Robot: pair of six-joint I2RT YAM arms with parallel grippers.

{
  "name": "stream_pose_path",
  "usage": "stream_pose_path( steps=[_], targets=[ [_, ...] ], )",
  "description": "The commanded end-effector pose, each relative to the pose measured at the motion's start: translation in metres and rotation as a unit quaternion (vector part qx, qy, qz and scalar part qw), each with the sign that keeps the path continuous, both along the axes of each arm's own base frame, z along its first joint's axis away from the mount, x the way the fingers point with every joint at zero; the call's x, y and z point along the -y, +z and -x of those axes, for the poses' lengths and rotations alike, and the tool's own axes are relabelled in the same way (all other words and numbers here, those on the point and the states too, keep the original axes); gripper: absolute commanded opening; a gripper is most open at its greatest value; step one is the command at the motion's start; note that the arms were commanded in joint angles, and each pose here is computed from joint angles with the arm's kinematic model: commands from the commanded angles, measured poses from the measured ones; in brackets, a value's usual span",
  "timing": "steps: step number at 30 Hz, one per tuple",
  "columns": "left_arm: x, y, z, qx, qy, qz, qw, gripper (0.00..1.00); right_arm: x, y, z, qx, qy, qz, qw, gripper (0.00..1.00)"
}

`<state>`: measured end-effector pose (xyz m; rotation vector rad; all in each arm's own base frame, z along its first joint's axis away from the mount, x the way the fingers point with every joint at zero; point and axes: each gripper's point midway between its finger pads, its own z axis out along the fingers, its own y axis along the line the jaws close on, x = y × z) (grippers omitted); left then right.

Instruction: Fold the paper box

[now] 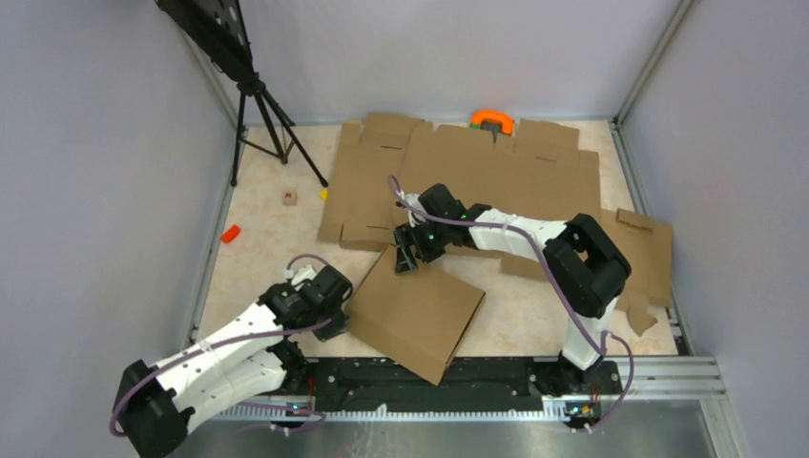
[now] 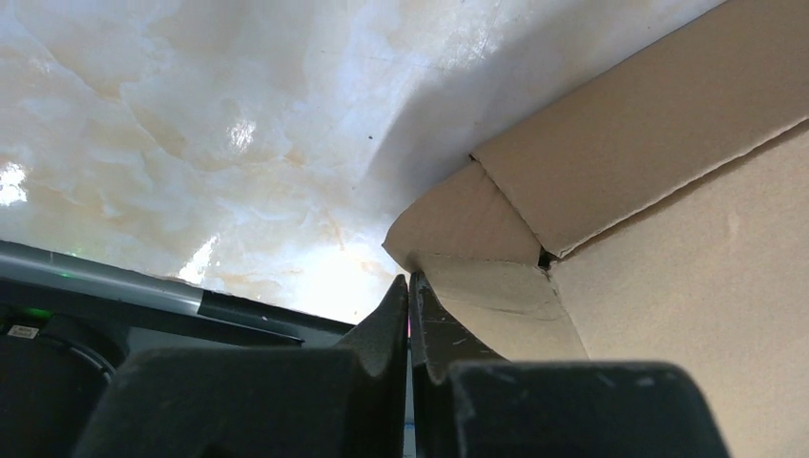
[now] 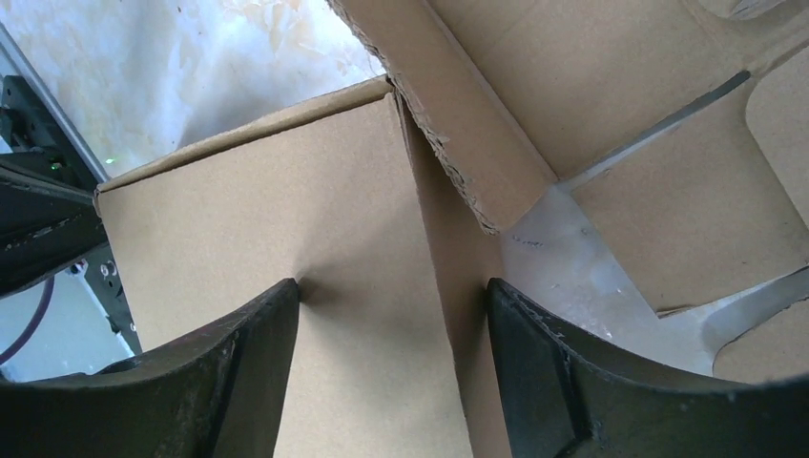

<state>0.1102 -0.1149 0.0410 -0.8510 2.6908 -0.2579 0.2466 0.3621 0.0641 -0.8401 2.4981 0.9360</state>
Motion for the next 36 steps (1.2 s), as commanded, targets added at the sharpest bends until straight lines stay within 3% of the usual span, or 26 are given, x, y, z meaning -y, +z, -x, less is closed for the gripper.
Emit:
stream_pose_path(
  steps=[1,11,19,23,27,30,33,36],
  targets=[
    [0.010,0.003,-0.023,0.053,-0.023,0.006,0.998,0.00,-0.005,-0.006,0.007,-0.006,0.026,-0.006,1.000,0.67],
    [0.041,-0.002,-0.035,0.091,-0.129,0.046,0.986,0.00,-0.008,-0.010,0.021,-0.025,0.066,-0.020,0.997,0.60],
    [0.059,0.017,-0.063,0.177,-0.226,0.035,0.957,0.00,-0.013,-0.016,0.039,-0.035,0.103,-0.018,0.994,0.59],
    [0.066,0.027,-0.073,0.228,-0.262,0.037,0.937,0.00,-0.013,-0.017,0.043,-0.041,0.115,-0.022,0.992,0.59],
    [0.090,0.039,-0.070,0.288,-0.335,0.085,0.893,0.00,-0.013,-0.014,0.047,-0.043,0.127,-0.030,0.991,0.59],
    [0.093,0.042,-0.069,0.297,-0.351,0.087,0.884,0.00,-0.012,-0.013,0.048,-0.043,0.129,-0.030,0.990,0.59],
    [0.084,0.044,-0.072,0.289,-0.338,0.065,0.893,0.00,-0.007,-0.022,0.040,-0.038,0.101,-0.003,0.994,0.59],
    [0.062,0.048,-0.068,0.230,-0.272,0.032,0.934,0.00,-0.001,-0.028,0.032,-0.036,0.081,0.027,0.996,0.59]
  ],
)
